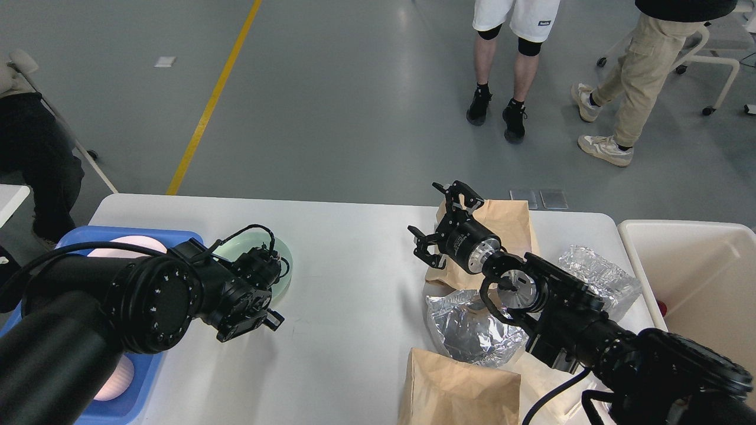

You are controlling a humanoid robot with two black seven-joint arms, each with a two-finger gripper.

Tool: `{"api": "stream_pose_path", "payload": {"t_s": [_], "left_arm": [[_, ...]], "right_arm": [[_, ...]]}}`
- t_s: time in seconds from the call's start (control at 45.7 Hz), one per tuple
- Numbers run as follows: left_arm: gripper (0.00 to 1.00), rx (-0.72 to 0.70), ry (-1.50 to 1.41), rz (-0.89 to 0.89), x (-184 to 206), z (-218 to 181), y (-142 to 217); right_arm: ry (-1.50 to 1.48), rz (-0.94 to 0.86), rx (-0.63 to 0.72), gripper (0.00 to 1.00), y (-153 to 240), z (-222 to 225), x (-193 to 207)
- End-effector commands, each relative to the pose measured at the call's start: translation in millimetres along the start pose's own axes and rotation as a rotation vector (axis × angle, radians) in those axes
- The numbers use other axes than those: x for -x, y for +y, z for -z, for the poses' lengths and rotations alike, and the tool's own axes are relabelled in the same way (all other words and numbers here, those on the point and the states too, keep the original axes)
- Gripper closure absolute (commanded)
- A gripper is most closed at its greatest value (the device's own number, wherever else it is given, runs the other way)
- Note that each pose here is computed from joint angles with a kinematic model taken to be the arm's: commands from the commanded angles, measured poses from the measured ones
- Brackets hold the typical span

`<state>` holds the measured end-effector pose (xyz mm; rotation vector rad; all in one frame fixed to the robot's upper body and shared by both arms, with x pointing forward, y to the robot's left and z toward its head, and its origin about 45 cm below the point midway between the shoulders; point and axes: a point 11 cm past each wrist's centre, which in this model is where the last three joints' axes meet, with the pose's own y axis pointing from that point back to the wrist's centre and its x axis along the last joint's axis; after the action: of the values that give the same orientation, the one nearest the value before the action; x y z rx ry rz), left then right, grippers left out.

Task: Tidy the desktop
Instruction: 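Lower the left gripper and pinch the edge of the green plate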

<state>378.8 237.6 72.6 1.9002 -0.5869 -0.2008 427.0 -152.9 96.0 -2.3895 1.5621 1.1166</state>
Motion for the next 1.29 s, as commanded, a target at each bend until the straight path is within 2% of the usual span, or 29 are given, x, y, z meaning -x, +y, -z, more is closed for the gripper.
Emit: {"api": "stream_pose_path", "payload": {"t_s": [0.0, 0.241, 1.006, 1.137, 1.269], "left_arm": [[0.94, 0.015, 0.019, 0.036, 2.3, -3.2, 1.4], [1.0, 0.025, 0.028, 0.041, 1.7, -5.1, 2.4], [1.0, 0.158, 0.115, 0.002, -19.2, -34.2, 16.9], [1.0, 0.199, 0.127, 0.04, -38.7, -33.9, 41.2], [1.0, 0.239, 0.135, 0.136, -60.1, -24.1, 81.5]], "right_arm": [[0.0, 0.0, 0.0, 0.0, 0.1, -0.1, -0.1], [0.001, 0.0, 0.001, 0.0, 0.1, -0.3, -0.1], [0.0, 0.0, 0.0, 0.0, 0.1, -0.1, -0.1], [0.0, 0.001, -0.001, 0.0, -0.2, 0.6, 0.4], [0.0, -0.001, -0.001, 0.0, 0.3, 0.4, -0.7]]}}
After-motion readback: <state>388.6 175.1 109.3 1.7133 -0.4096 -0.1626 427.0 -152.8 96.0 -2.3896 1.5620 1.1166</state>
